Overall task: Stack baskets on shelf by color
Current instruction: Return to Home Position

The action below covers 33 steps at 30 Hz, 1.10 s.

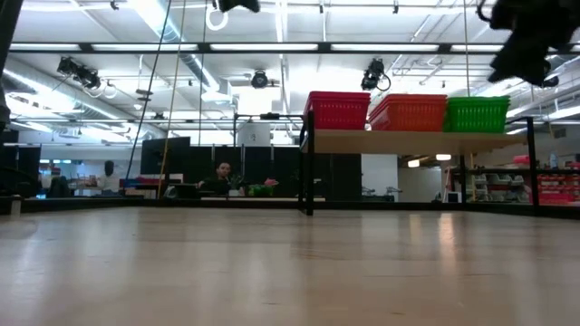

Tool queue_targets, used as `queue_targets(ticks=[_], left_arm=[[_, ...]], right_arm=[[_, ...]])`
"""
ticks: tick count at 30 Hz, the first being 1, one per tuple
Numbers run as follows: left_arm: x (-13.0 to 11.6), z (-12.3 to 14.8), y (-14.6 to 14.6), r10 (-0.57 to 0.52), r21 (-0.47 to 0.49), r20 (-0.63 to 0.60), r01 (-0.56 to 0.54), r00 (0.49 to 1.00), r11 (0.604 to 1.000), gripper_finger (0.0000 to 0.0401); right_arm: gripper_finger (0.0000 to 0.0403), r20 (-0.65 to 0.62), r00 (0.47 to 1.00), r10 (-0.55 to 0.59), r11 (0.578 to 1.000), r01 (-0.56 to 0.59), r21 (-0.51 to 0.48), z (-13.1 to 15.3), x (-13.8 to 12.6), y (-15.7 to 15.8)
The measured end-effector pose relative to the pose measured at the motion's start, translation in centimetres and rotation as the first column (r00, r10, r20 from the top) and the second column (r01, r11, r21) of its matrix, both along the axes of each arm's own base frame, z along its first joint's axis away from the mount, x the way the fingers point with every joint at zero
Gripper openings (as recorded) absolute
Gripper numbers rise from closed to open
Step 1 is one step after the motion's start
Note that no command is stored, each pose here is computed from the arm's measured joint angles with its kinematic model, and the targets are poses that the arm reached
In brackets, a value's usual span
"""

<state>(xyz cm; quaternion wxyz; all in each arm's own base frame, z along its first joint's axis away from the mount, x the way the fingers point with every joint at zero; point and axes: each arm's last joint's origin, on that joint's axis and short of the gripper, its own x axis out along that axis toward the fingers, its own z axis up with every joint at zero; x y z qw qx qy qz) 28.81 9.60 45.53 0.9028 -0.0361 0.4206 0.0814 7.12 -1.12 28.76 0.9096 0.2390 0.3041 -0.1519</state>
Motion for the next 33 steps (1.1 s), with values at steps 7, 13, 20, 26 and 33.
queue_targets(ticks=[7,13,20,26,33], left_arm=[[-2.7,-0.7,-4.8,0.127,0.076,-0.025,-0.124,0.992,0.989,0.0015],[-6.6,-5.1,-8.3,0.162,0.063,0.176,-0.175,0.971,0.983,0.0014],[-10.9,-10.0,-9.6,0.159,-0.029,0.36,-0.159,0.919,0.987,0.0009],[-11.8,-14.0,-10.0,0.147,-0.049,0.403,-0.139,0.903,0.989,0.0008],[-12.7,-18.6,-10.6,0.11,-0.057,0.452,-0.094,0.885,0.994,0.001]], right_arm=[[0.0146,0.043,0.999,0.012,0.999,-0.013,0.034,-3.2,-2.2,0.6],[0.0146,0.183,0.983,0.008,0.996,-0.023,0.085,-4.6,-3.5,0.8],[0.0146,0.436,0.895,0.098,0.984,-0.153,0.093,-3.8,-2.8,1.1],[0.0146,0.607,0.75,0.263,0.942,-0.336,0.008,-4.5,-0.5,1.4],[0.014,0.715,0.594,0.37,0.88,-0.47,-0.065,-6.9,1.7,1.8]])
